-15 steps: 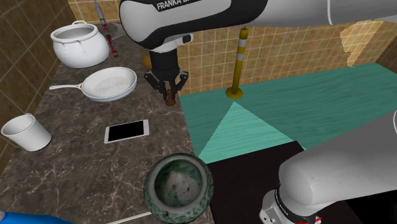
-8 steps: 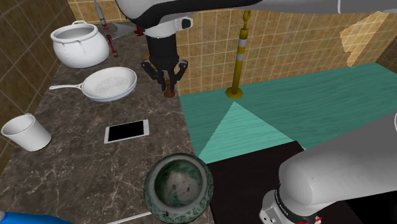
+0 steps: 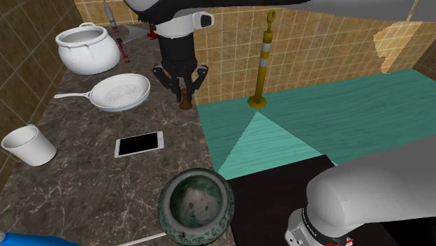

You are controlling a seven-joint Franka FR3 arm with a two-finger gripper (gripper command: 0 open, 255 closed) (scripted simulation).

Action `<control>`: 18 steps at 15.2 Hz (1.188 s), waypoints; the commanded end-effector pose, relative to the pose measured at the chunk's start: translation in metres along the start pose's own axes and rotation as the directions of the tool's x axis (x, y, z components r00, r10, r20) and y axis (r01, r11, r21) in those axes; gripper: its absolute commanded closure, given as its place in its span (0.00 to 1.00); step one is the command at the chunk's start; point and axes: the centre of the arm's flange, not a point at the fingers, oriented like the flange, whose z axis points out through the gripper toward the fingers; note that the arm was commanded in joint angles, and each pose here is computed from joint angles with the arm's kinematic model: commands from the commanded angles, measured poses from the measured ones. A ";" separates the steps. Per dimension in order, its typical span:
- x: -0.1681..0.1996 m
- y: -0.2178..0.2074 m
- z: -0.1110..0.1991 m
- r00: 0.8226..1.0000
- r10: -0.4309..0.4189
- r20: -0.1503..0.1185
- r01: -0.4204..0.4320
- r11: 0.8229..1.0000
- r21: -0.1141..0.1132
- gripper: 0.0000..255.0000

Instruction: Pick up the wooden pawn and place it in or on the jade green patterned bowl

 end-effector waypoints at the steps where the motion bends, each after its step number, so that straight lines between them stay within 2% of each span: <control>1: -0.029 0.007 -0.001 1.000 0.000 0.000 0.000 1.000 0.000 1.00; 17: -0.236 0.053 0.002 1.000 0.000 0.000 0.000 1.000 0.000 1.00; 18: -0.236 0.053 0.007 1.000 0.000 0.000 0.000 1.000 0.000 1.00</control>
